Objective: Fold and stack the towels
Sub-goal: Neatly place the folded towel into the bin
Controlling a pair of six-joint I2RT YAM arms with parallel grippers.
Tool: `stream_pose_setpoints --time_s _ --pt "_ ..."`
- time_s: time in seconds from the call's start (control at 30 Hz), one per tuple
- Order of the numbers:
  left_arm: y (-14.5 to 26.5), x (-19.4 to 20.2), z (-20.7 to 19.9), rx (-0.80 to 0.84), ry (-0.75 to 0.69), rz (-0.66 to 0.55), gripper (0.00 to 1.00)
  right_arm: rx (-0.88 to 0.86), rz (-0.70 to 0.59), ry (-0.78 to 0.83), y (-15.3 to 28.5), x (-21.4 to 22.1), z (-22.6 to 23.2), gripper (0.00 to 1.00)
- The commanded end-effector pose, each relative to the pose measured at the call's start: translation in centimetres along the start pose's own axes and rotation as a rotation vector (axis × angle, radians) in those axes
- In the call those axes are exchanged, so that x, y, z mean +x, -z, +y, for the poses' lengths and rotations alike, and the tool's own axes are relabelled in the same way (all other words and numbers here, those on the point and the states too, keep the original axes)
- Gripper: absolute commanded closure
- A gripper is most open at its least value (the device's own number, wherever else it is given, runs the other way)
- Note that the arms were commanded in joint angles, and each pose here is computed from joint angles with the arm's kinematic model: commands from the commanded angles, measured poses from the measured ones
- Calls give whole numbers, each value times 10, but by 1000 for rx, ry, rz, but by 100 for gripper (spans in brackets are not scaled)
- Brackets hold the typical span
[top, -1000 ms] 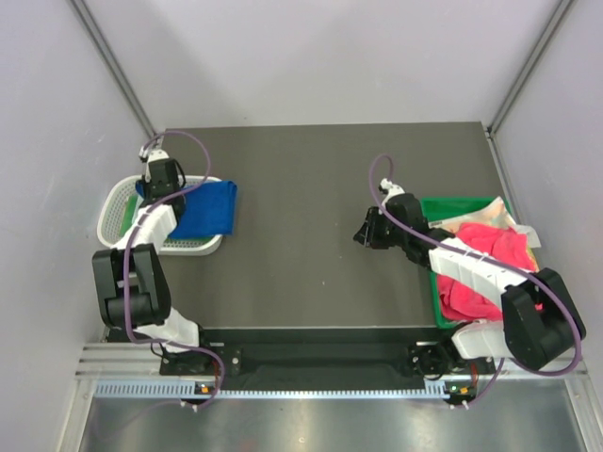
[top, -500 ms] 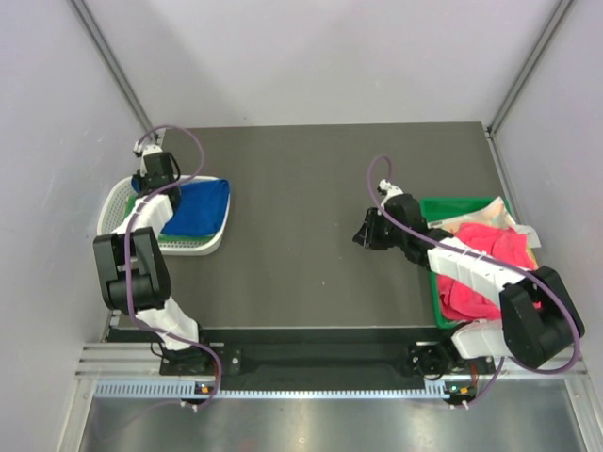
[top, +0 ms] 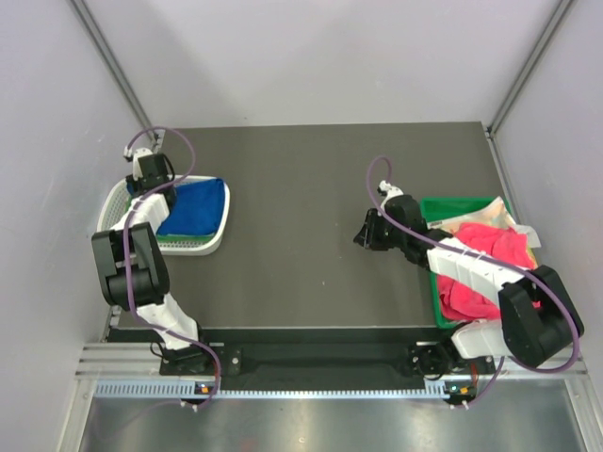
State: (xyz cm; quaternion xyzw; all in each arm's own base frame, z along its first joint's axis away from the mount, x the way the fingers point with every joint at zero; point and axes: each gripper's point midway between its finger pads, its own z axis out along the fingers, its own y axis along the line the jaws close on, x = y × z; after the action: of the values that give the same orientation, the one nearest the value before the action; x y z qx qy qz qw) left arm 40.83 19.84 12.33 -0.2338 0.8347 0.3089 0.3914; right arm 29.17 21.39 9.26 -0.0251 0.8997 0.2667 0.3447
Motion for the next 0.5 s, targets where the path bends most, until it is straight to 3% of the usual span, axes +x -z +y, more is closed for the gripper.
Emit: stream_pose_setpoints --time_s 0.0,0.2,0.33,0.47 --pt "-1 -28 9 -50 112 -69 64 -18 -52 33 1 -12 7 73" --pt "6 -36 15 -67 164 -78 40 -13 -50 35 0 -11 6 73" --pt "20 -42 8 0 233 -94 29 -16 -56 41 2 -12 6 68" --pt "55 -48 -12 83 272 -138 27 -13 -77 51 7 -15 6 59"
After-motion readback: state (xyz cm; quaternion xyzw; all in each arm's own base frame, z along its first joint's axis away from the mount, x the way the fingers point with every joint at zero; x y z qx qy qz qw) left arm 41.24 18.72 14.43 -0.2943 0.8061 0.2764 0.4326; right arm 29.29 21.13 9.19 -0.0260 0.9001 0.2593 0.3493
